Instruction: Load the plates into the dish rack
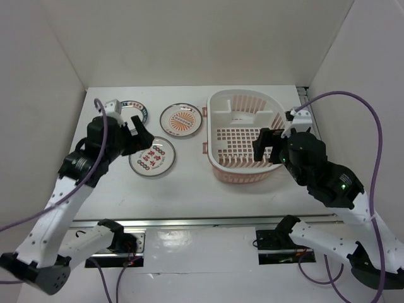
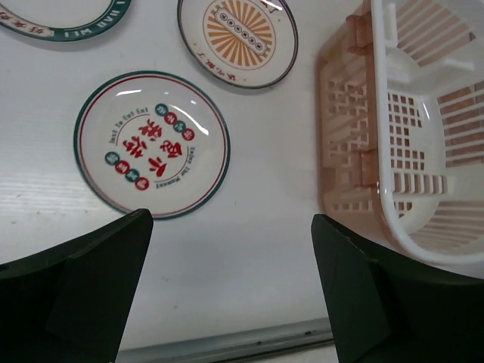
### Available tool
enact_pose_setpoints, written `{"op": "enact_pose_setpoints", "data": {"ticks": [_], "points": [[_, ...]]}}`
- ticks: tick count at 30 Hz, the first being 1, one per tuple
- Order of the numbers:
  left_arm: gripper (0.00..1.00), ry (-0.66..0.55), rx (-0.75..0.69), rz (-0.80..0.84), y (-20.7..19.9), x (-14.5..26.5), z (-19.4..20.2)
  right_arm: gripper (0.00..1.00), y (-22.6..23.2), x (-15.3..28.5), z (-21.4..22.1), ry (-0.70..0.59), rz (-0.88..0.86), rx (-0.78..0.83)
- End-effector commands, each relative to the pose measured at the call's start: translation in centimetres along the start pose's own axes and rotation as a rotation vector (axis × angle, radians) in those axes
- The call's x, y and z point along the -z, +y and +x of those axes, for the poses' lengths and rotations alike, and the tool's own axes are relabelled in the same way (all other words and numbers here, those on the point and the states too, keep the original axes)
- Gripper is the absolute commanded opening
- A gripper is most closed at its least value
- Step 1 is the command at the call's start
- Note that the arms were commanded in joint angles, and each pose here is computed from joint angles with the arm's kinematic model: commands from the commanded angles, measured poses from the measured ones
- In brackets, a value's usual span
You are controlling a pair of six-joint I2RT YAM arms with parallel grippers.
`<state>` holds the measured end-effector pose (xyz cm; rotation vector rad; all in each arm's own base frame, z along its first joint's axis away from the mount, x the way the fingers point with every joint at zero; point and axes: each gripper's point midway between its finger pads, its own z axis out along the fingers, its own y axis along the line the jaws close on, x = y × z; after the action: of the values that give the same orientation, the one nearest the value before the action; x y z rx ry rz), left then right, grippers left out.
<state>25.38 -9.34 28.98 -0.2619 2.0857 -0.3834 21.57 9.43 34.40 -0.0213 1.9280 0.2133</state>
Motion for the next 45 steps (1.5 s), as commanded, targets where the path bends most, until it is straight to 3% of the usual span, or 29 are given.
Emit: {"op": "enact_pose_setpoints", "data": {"ticks": [1,7,9,11,19,23,27,38,43,45], "points": [[1.00,-0.042,0.149,0.109,-2.0,-4.1,-3.5,1.00,4.2,-2.1,-0.4,-0.018,-0.146,-0.021],[1.00,-0.112,0.356,0.007,4.9,-9.8,-8.1,1.00,7.5,-3.5,1.3,0.008,-0.293,-0.036],[1.00,-0.079,0.429,-0.060,8.2,-12.0,-6.8,1.00,8.2,-3.5,1.3,0.002,-0.328,-0.042],[1.00,-0.140,0.509,-0.054,11.0,-12.9,-7.8,1.00,8.8,-3.5,1.4,0.000,-0.362,-0.033],[1.00,-0.116,0.739,-0.204,20.1,-17.4,-2.0,1.00,9.8,-4.3,3.5,0.048,-0.408,0.019],[1.00,-0.136,0.776,-0.183,21.6,-19.7,-0.6,1.00,10.5,-4.3,4.1,0.060,-0.444,0.021],[1.00,-0.044,0.858,-0.198,24.1,-23.7,3.2,1.00,10.7,-3.8,4.2,0.051,-0.477,0.016],[0.97,-0.036,0.923,-0.197,26.1,-29.2,4.2,1.00,11.1,-4.1,4.4,0.063,-0.478,0.022],[0.89,-0.034,0.948,-0.241,26.9,-30.2,4.6,1.00,11.5,-4.8,4.5,0.057,-0.480,0.020],[0.77,-0.025,0.955,-0.253,26.7,-30.8,4.5,1.00,11.9,-4.9,4.9,0.067,-0.487,0.016]]}}
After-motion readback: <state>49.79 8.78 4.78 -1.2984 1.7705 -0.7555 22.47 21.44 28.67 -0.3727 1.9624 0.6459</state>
